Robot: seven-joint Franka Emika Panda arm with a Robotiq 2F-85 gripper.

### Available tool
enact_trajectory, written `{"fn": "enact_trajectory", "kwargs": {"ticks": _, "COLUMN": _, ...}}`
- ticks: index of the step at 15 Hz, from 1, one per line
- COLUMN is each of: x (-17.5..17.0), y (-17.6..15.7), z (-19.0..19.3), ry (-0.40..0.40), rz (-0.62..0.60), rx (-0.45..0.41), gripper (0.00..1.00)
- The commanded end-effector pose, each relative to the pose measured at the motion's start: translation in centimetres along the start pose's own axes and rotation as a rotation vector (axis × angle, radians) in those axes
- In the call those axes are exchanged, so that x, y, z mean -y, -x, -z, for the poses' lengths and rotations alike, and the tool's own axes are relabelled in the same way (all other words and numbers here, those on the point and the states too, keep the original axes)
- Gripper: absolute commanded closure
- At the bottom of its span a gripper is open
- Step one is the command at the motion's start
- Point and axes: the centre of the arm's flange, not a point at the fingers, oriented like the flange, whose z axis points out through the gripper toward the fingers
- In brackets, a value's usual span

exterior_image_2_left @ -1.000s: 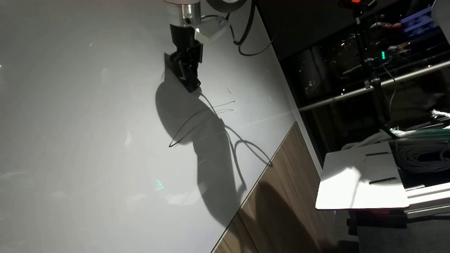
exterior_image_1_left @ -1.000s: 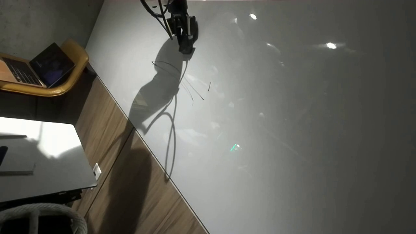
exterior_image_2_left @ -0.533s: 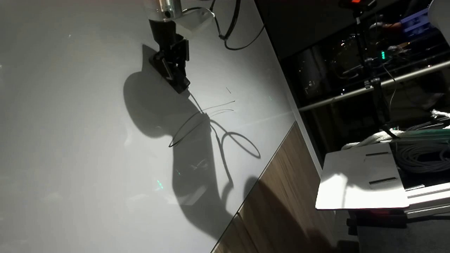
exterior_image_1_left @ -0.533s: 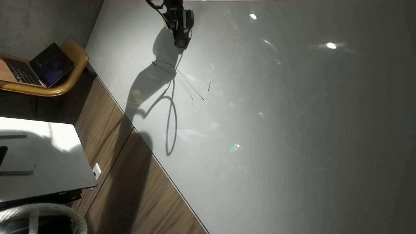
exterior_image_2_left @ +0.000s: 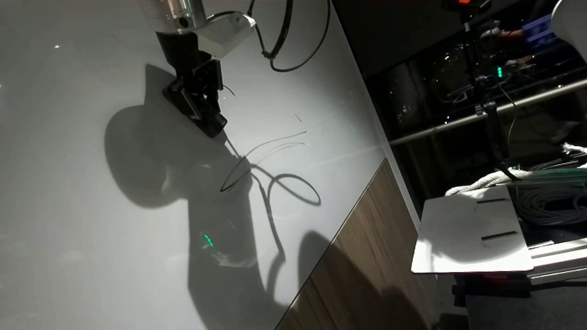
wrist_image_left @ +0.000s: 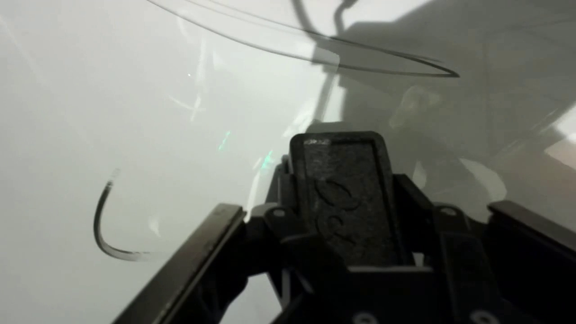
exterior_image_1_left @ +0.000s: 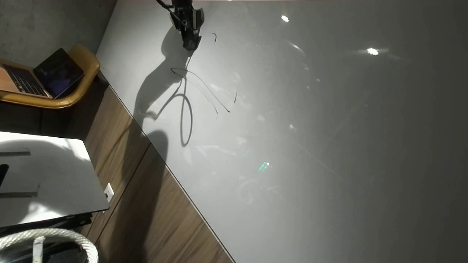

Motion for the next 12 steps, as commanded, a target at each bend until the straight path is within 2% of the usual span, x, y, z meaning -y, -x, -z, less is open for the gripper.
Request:
{"fn": "enact_trajectory", "kwargs": {"ticks": 1, "x": -0.2, "y": -3.0, "z": -1.9, "ry": 0.011, "rz": 0.019, "rx": -0.037, "gripper": 0.70}}
{"fn": "enact_trajectory", "kwargs": {"ticks": 12, "x": -13.2, "y": -0.1, "z": -3.0, "ry": 0.091, "rz": -0.098, "rx": 0.026, "gripper": 0.70}}
